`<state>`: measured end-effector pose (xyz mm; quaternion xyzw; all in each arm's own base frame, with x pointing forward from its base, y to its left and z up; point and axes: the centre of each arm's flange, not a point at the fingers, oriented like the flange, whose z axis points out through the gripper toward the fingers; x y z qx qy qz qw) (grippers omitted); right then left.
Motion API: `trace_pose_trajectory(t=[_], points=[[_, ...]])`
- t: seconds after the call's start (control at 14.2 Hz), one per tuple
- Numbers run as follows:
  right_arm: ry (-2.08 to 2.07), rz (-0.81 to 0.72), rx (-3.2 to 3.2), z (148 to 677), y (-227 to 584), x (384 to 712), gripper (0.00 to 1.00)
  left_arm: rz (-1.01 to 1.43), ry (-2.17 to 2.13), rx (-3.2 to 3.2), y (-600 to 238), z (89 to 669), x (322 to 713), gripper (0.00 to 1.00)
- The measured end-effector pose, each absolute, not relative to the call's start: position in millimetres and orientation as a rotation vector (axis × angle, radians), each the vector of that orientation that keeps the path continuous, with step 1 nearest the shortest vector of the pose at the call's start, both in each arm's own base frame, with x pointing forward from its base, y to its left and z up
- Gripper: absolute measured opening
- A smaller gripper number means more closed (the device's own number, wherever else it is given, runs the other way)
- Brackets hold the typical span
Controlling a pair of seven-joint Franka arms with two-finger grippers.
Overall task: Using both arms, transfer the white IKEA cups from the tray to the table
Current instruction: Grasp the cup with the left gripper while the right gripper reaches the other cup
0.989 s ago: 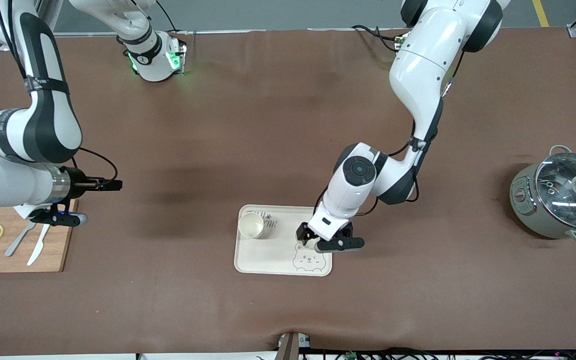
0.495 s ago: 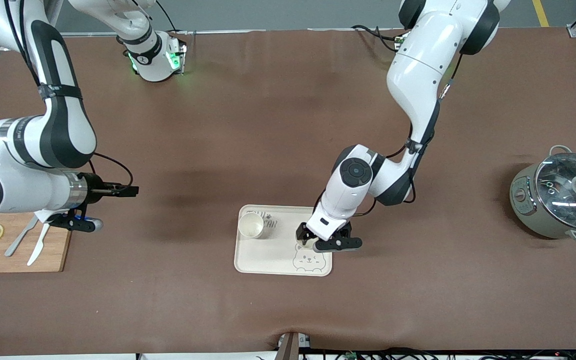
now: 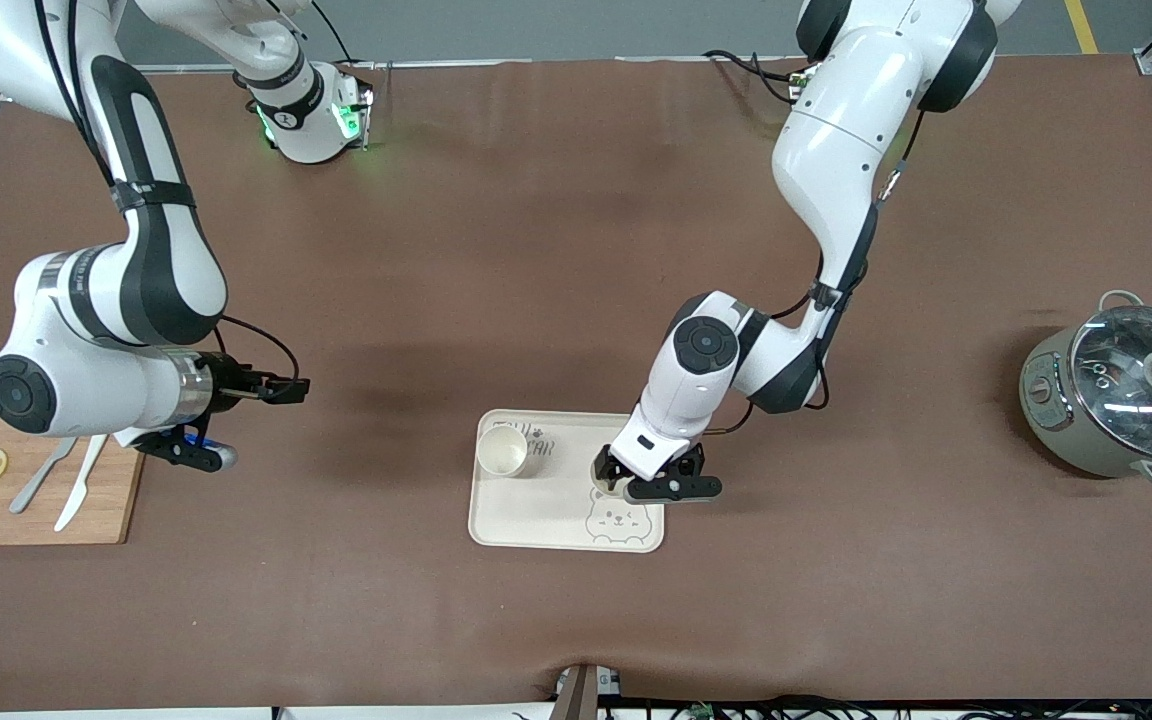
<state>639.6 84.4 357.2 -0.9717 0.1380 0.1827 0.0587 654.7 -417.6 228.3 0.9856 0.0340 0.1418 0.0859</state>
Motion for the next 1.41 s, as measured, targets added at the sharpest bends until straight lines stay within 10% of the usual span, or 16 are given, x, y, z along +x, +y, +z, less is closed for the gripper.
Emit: trace_pose_trajectory(t=[1.06,1.41], points=[[0.643,0.436,-2.968,348,195,652,1.00,0.347,0.115,2.988,-412,216,652,1.00],[0.739,0.391,-2.911,333,239,650,1.00,0.350,0.122,2.986,-412,220,654,0.57]])
